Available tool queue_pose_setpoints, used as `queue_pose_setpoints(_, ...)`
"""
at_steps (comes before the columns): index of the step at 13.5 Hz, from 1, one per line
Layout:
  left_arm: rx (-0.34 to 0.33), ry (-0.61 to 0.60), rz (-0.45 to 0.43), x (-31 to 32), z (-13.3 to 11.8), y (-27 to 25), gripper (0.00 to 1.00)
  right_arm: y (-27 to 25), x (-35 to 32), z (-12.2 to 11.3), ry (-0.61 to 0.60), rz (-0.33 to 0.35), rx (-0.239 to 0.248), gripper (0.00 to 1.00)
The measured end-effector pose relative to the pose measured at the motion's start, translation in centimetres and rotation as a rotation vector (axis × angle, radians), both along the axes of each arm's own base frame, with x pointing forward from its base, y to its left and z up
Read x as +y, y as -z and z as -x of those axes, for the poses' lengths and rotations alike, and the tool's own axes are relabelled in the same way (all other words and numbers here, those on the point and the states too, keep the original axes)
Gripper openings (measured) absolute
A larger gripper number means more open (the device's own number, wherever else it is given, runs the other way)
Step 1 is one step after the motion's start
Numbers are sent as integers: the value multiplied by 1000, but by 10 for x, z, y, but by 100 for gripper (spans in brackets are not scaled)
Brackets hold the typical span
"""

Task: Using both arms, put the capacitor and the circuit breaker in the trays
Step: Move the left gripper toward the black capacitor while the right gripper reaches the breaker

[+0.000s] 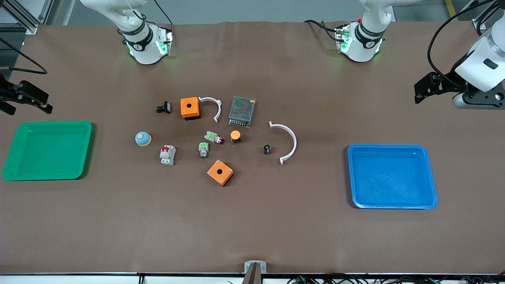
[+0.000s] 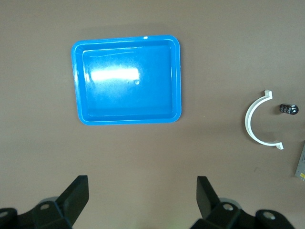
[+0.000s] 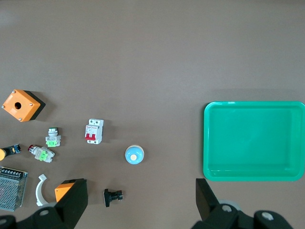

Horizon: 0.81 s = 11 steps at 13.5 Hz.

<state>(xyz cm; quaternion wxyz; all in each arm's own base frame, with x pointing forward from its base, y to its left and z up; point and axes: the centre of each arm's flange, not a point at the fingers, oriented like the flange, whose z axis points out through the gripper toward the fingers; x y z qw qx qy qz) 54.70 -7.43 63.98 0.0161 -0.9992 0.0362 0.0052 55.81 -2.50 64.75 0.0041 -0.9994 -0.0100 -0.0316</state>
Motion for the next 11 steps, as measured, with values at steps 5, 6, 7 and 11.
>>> queue_pose_setpoints(5,7,-1,0,1,-2,3,100,0,0,0,0,0,0,100)
queue_pose_setpoints(6,17,2,1,-1,-5,9,100,0,0,0,0,0,0,100)
queue_pose_setpoints(7,34,6,4,-4,-9,19,100,1,0,0,0,0,3,100)
queue_pose_setpoints(11,54,-16,35,-56,-40,76,100,20,3,-11,-5,-1,36,100)
